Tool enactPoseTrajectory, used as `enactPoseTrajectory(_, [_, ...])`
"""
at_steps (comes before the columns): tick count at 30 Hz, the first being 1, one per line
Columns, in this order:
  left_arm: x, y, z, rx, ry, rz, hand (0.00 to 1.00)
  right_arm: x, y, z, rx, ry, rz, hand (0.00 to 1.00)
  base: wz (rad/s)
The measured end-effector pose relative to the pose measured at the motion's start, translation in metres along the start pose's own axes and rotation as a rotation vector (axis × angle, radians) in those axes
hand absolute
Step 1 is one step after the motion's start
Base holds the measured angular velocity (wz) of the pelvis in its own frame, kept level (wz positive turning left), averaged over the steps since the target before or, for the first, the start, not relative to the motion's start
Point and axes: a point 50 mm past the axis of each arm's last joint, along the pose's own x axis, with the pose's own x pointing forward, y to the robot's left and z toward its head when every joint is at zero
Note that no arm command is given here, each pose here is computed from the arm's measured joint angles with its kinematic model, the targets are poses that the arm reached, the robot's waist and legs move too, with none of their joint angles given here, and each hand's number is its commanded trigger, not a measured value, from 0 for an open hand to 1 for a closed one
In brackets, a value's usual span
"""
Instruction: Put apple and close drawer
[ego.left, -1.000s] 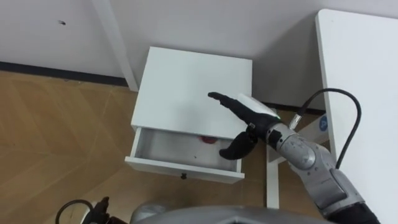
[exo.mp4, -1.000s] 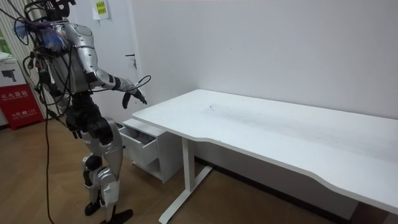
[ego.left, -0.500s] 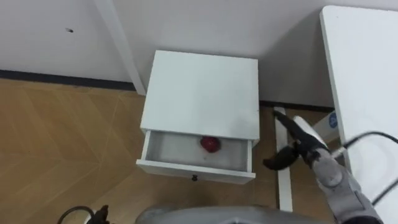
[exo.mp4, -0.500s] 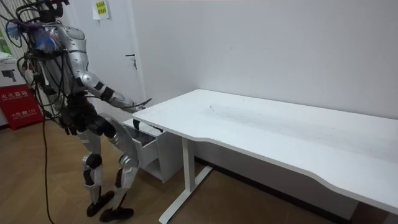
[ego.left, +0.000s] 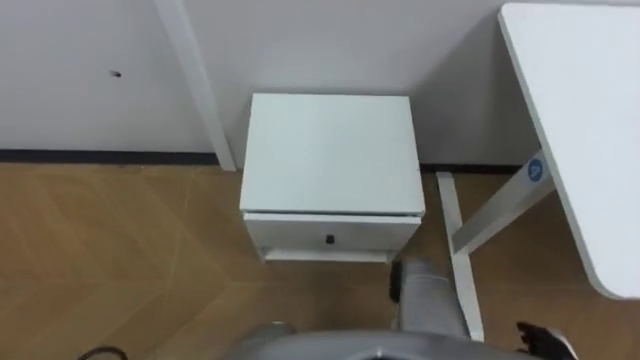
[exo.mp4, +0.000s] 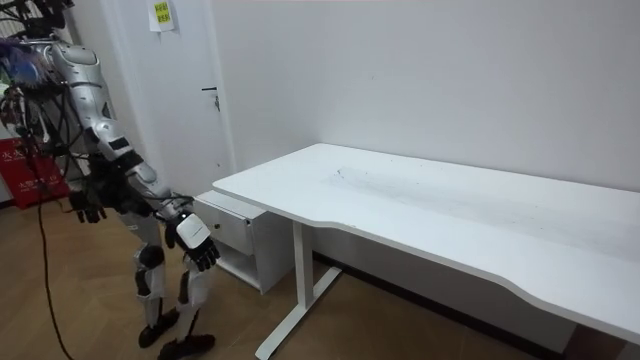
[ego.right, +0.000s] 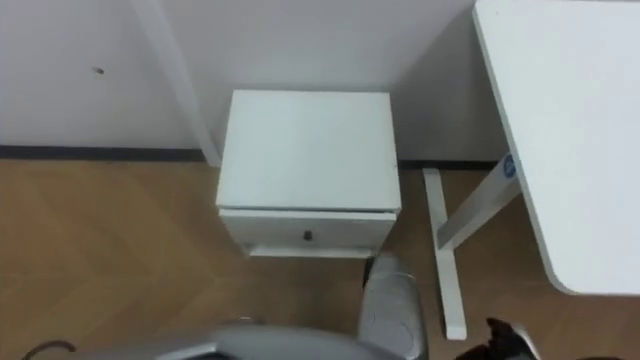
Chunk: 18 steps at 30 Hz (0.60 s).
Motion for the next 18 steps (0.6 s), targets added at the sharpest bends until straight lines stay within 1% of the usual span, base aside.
enactPoseTrajectory(2, [0.000, 0.000, 0.002, -0.021, -0.006, 0.007, 0.00, 0.000, 0.002, -0.005, 0.021, 0.024, 0.008, 0.00, -0.21])
enactPoseTrajectory(4, [0.001, 0.006, 0.008, -0.074, -0.023, 0.044, 0.00, 0.001, 0.003, -0.004, 0.052, 0.038, 0.010, 0.00, -0.38])
enactPoseTrajectory(6, [0.001, 0.012, 0.006, -0.116, -0.014, 0.087, 0.00, 0.001, 0.006, -0.002, 0.065, 0.046, 0.018, 0.00, -0.33])
enactPoseTrajectory(8, [0.002, 0.012, 0.012, -0.132, -0.025, 0.093, 0.00, 0.001, 0.007, -0.002, 0.069, 0.049, 0.021, 0.00, -0.09])
enactPoseTrajectory(11, [0.001, 0.003, 0.021, -0.142, -0.038, 0.069, 0.00, 0.000, 0.012, -0.009, 0.075, 0.092, 0.037, 0.00, -0.01])
enactPoseTrajectory(18, [-0.001, -0.022, 0.018, -0.168, 0.007, 0.005, 0.00, -0.006, 0.041, -0.032, 0.144, 0.243, 0.116, 0.00, 0.00])
